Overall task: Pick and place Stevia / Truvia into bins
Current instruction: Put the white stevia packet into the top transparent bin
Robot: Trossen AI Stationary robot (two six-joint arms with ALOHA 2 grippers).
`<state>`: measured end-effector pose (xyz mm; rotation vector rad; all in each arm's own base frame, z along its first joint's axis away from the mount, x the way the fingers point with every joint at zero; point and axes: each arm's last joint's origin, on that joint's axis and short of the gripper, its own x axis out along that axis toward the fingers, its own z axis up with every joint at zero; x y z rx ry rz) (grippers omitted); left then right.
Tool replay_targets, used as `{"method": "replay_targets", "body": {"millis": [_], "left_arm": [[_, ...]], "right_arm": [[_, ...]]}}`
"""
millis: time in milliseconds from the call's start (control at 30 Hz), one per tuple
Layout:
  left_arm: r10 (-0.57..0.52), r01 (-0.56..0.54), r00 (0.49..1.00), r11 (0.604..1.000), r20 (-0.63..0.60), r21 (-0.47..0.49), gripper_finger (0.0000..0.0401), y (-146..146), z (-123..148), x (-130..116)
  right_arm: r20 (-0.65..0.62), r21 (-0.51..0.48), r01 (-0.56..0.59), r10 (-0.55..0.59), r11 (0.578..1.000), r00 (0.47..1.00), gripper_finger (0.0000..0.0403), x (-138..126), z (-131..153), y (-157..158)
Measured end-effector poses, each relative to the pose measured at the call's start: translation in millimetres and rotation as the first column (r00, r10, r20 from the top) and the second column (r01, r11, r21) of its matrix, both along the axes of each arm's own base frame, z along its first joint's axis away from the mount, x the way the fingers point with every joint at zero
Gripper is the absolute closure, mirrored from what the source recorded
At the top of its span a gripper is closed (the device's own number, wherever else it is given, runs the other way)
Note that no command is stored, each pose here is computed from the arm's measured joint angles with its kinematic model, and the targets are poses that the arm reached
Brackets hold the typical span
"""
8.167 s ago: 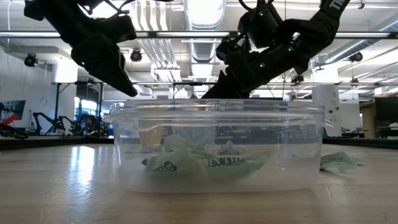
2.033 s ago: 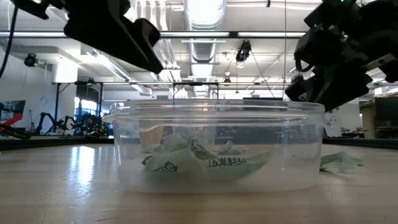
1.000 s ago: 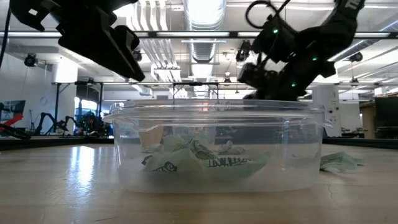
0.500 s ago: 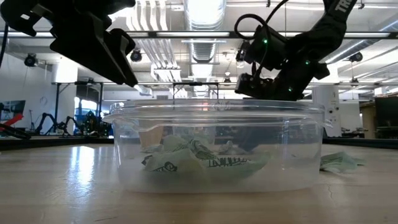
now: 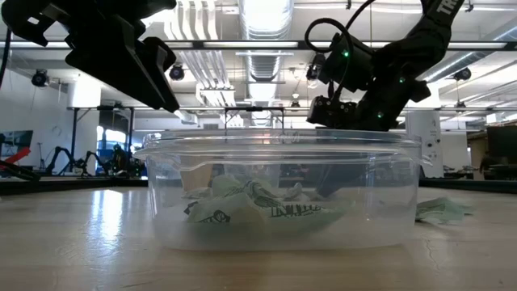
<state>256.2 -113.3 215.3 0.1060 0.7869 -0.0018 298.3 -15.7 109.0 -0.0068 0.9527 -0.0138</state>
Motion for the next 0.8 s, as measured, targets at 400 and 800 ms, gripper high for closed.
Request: {"method": "replay_targets", "body": {"millis": [400, 800], "left_arm": [[0.001, -0.001, 1.0, 1.0, -0.01, 0.004, 0.0248, 0.4, -0.7, -0.8], [0.007, -0.006, 1.0, 1.0, -0.011, 0.009, 0.0248, 0.6, -0.9, -1.0]], "right_arm": [[0.059, 0.008, -0.028, 0.027, 1.0, 0.998, 0.0394, -5.4, 22.8, 3.5], [0.319, -0.08, -0.025, 0.049, 0.996, 0.946, 0.0394, 6.1, 55.8, 4.4]]}}
